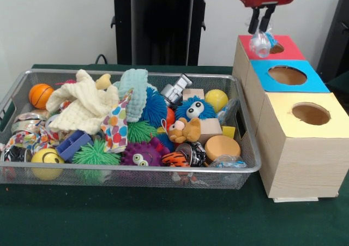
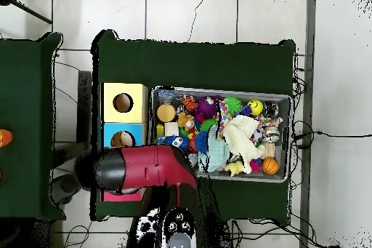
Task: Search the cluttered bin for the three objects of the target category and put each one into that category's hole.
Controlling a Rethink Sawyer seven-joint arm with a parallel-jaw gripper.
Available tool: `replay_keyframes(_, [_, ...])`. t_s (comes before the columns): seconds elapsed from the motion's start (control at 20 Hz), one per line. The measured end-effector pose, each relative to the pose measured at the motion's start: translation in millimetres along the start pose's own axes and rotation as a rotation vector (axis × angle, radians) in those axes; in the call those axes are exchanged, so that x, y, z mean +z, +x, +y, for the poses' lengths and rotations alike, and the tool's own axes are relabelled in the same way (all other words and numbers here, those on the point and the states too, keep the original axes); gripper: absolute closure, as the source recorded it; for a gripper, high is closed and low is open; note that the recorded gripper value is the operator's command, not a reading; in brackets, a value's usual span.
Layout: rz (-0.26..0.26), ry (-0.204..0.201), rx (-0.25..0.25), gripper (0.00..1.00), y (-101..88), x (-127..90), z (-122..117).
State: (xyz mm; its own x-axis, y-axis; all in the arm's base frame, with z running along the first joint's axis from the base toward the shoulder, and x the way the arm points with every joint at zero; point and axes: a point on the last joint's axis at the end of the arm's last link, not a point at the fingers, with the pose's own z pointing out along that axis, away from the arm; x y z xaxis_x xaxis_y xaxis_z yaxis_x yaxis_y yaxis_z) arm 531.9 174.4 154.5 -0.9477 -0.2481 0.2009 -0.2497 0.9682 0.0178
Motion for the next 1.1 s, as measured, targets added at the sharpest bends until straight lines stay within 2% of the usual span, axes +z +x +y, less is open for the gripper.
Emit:
replay_keyframes(0.25, [0.01, -0.028, -0.009, 1.0, -10.5, -13.8, 26.0])
replay_keyframes(0.55, [0.003, -0.049, -0.013, 1.0, -19.8, -14.8, 45.2])
replay_keyframes(0.85, [0.034, -0.062, -0.008, 1.0, -20.4, 1.2, 48.1])
replay_keyframes(1.1, [0.048, -0.068, 0.008, 1.0, -20.6, 8.6, 39.0])
